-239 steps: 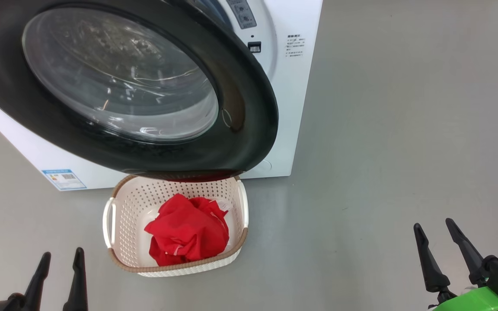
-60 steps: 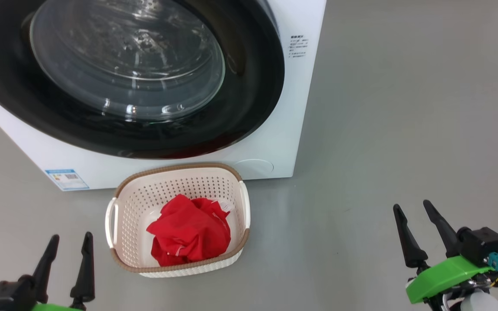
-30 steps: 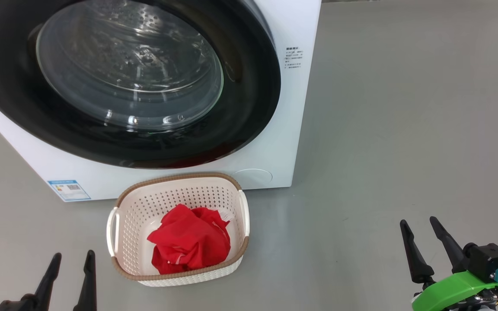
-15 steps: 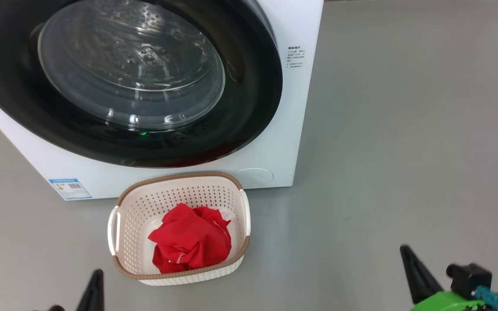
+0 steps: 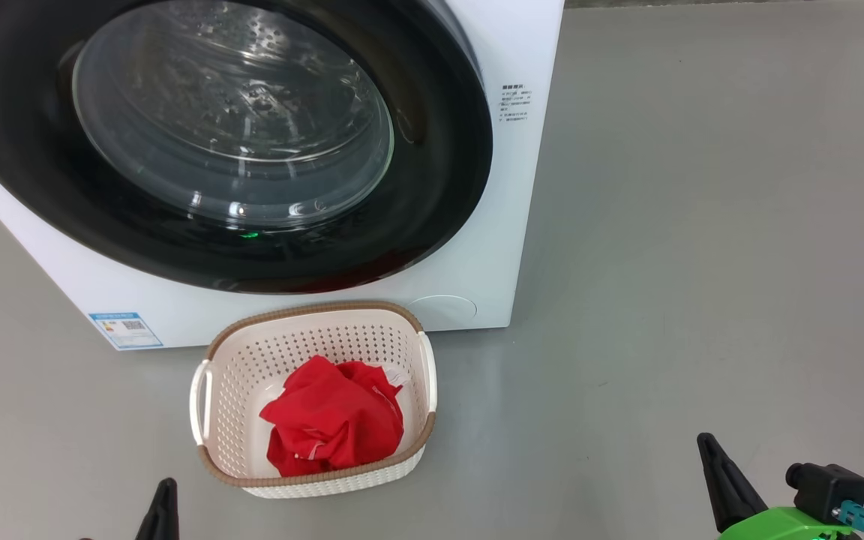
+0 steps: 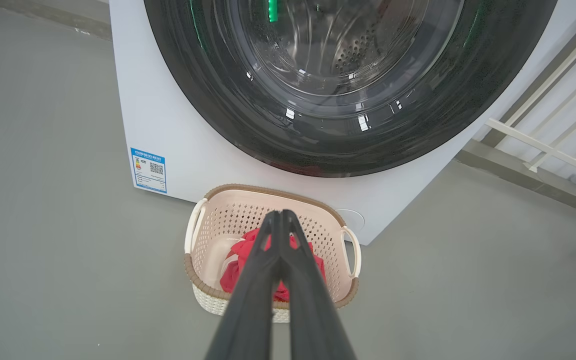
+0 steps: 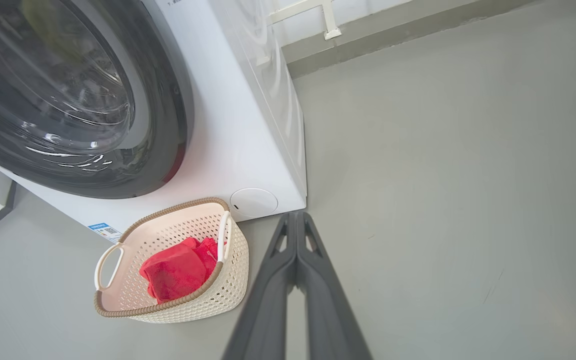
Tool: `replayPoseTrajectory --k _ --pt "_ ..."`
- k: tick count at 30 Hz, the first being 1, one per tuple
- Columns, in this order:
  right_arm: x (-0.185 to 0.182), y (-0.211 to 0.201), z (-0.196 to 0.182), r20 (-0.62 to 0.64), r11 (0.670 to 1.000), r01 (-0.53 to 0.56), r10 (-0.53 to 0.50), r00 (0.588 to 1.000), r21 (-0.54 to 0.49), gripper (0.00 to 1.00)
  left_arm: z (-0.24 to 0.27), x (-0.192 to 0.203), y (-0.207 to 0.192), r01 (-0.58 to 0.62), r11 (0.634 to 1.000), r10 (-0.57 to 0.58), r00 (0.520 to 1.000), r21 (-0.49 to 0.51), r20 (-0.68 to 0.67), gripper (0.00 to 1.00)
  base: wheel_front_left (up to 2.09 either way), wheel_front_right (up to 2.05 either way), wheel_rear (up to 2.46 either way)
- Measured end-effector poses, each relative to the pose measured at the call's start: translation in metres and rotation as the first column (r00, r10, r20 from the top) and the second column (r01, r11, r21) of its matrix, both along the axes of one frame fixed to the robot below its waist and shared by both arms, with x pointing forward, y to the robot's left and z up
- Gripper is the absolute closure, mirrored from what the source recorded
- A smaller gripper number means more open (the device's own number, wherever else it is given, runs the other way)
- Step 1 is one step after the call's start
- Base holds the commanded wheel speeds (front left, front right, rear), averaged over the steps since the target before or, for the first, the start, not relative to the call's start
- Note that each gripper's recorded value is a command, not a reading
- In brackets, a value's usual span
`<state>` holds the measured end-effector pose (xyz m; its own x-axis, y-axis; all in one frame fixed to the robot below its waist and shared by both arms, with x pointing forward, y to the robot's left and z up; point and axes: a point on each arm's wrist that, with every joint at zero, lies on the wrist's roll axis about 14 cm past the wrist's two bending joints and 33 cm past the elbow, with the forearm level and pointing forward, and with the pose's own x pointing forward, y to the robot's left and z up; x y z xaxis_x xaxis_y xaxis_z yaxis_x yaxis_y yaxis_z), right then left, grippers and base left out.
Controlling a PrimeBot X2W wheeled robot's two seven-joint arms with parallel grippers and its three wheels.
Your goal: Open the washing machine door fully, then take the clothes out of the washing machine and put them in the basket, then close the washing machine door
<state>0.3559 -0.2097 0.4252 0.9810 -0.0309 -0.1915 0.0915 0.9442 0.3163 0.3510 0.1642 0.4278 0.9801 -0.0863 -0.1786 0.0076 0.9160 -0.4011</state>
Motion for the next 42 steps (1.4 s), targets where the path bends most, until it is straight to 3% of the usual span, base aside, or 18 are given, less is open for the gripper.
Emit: replayPoseTrajectory --k 17,42 --pt "0.002 -0.005 0.005 -0.002 0.984 0.064 -0.065 0.998 0.168 1.0 0.001 0.0 0.008 -0.068 0.986 0.064 0.997 -0.155 -0.033 1.0 0.0 0.0 0.0" --pt "0.006 -0.006 0.013 -0.012 0.891 0.127 -0.135 0.991 0.435 1.0 0.009 0.006 0.016 -0.152 0.905 0.135 0.988 -0.398 -0.07 1.0 0.0 0.0 0.0"
